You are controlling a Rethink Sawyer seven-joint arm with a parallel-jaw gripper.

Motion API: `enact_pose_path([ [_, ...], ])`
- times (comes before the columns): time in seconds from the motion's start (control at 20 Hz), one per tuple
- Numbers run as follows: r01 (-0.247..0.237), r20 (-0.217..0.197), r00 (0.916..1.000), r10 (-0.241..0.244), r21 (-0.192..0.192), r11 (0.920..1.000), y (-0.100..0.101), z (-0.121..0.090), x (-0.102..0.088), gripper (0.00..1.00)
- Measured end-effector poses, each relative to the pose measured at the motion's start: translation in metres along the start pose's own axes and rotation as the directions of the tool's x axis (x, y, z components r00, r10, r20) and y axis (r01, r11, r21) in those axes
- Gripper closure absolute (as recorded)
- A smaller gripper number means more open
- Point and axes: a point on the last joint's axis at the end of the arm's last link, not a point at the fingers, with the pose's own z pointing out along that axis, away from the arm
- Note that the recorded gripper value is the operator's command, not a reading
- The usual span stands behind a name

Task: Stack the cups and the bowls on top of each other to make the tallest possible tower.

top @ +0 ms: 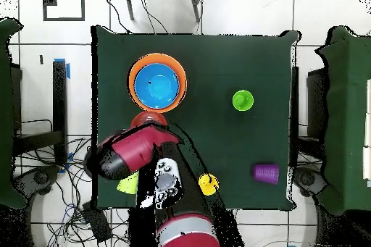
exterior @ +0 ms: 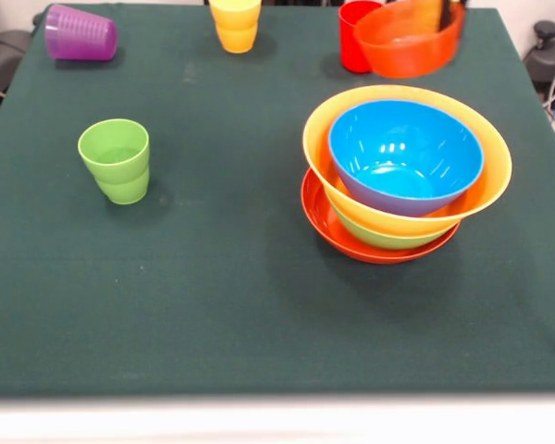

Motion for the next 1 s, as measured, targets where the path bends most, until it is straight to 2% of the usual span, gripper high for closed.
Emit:
enact_pose_path([
  [0.05,0.026,-0.005,0.9996,-0.026,-0.003,0.9996,0.017,0.002,-0.003,1.00],
  [0.2,0.059,-0.011,0.9982,-0.059,-0.006,0.9982,0.041,0.003,-0.008,1.00],
  [0.35,0.096,-0.015,0.9953,-0.096,-0.012,0.9953,0.074,0.004,-0.016,1.00],
  [0.55,0.118,0.012,0.9929,-0.118,-0.015,0.9929,0.096,0.003,-0.032,1.00],
  [0.8,0.097,0.053,0.9939,-0.096,-0.004,0.9953,0.084,0.003,-0.058,1.00],
  [0.9,0.081,0.066,0.9945,-0.081,0.001,0.9967,0.075,0.003,-0.066,1.00],
  [1.0,0.049,0.086,0.9950,-0.050,0.012,0.9987,0.054,0.001,-0.079,1.00],
])
